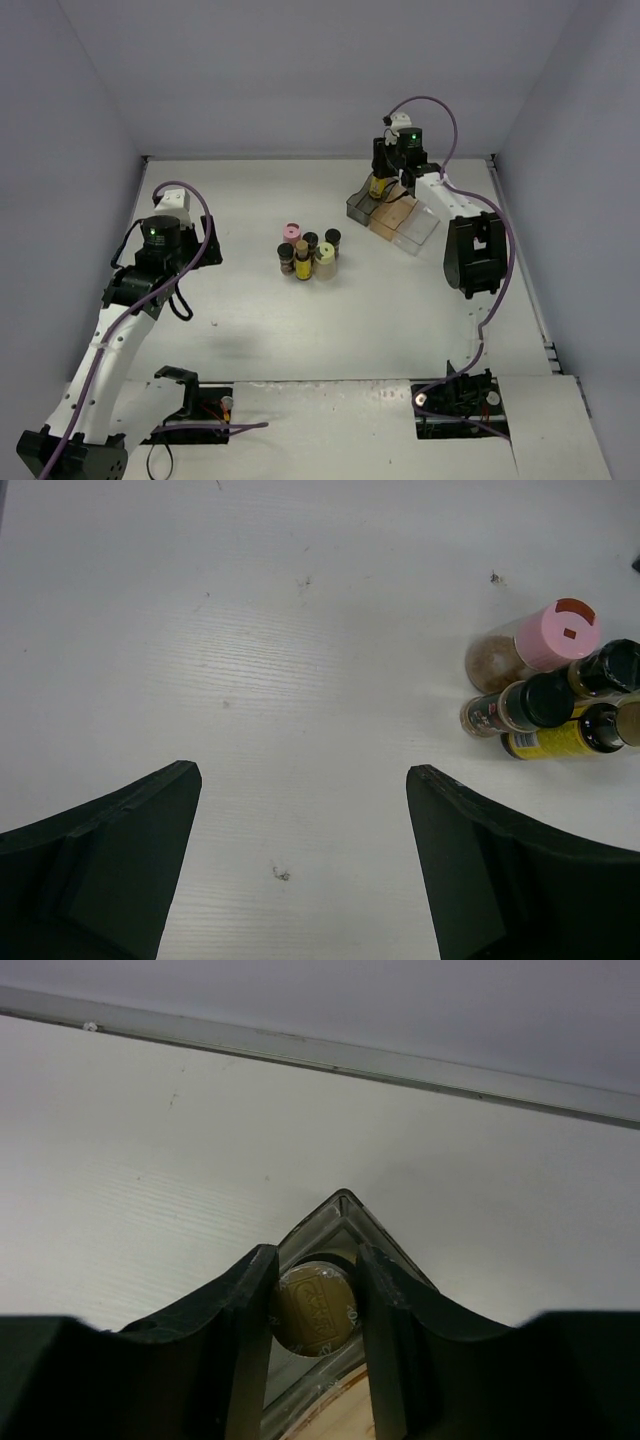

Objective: Organize the condiment bottles

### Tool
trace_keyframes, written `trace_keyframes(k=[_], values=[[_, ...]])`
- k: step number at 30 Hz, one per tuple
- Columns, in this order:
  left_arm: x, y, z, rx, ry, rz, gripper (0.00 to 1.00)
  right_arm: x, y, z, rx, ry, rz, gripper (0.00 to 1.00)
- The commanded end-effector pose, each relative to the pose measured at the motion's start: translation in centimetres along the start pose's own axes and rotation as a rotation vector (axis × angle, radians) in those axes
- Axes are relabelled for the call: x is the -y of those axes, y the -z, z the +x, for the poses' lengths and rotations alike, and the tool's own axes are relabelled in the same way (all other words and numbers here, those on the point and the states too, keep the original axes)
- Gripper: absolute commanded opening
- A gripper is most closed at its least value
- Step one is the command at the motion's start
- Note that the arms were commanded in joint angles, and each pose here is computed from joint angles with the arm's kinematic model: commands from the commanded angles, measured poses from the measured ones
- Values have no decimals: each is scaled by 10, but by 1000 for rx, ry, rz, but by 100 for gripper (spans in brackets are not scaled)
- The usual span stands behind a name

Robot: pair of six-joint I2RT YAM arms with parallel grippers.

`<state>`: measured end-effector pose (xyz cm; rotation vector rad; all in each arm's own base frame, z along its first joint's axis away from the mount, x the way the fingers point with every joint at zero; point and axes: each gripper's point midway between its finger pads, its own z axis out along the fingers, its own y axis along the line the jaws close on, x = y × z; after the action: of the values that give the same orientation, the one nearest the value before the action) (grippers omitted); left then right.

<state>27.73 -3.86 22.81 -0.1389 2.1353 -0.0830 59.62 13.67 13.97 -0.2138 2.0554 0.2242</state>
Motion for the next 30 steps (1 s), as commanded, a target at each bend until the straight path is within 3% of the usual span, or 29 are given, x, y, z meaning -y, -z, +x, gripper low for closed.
trace_keyframes(k=[1,2,5,8,14,18,24,30], values=[[5,-1,-11,38,12,17,86,-3,11,-50,156,7,-23,42],[4,-1,-10,35,12,15,86,-4,15,-55,166,12,-31,58],[5,0,-11,38,13,17,86,-8,31,-73,204,20,-38,75],[4,0,-11,40,14,16,86,-15,55,-97,256,52,-47,81],[3,1,-11,42,17,12,86,-49,114,-125,328,114,-88,83],[2,0,-11,42,21,10,86,-89,149,-110,328,149,-158,82],[-1,-1,-11,39,27,1,86,-176,197,-63,284,192,-394,80],[-3,-2,-11,38,33,-4,86,-236,210,-2,190,245,-560,80]])
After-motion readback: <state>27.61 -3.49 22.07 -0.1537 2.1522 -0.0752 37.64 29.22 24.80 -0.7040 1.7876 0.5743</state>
